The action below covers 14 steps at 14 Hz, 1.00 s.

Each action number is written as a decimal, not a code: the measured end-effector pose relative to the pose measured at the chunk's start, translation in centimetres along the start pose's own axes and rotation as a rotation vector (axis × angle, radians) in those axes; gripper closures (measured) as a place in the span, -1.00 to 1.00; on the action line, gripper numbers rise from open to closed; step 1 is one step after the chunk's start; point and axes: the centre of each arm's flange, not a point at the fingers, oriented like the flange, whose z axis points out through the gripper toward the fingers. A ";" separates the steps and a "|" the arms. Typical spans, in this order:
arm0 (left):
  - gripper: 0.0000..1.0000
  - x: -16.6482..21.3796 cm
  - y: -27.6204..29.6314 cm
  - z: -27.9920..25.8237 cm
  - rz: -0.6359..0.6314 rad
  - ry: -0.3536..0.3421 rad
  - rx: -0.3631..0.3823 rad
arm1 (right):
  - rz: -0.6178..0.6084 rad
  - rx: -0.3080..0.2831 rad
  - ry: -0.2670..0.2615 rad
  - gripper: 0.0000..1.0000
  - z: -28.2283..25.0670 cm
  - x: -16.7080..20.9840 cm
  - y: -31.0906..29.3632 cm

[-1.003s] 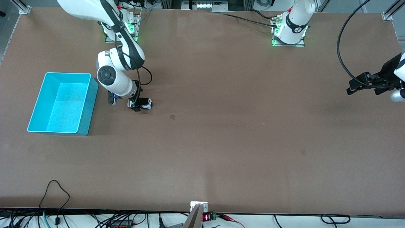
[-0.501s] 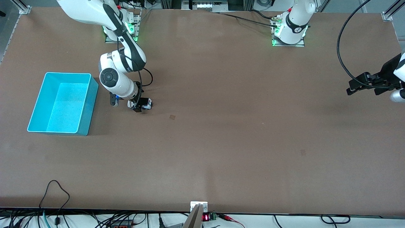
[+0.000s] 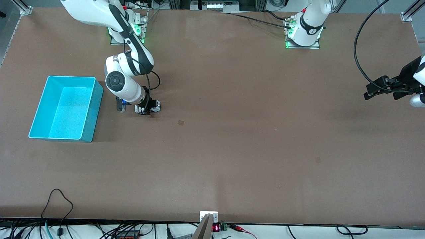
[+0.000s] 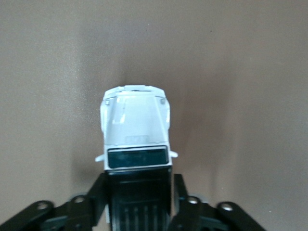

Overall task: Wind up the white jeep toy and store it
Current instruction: 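Lower the right gripper and close it on the white jeep, then carry the jeep over the turquoise bin with the right gripper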

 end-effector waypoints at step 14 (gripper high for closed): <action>-1.00 0.5 -0.6 0.9 -0.010 -0.005 0.000 | -0.397 0.024 -0.026 -0.03 -11.5 10.3 -0.3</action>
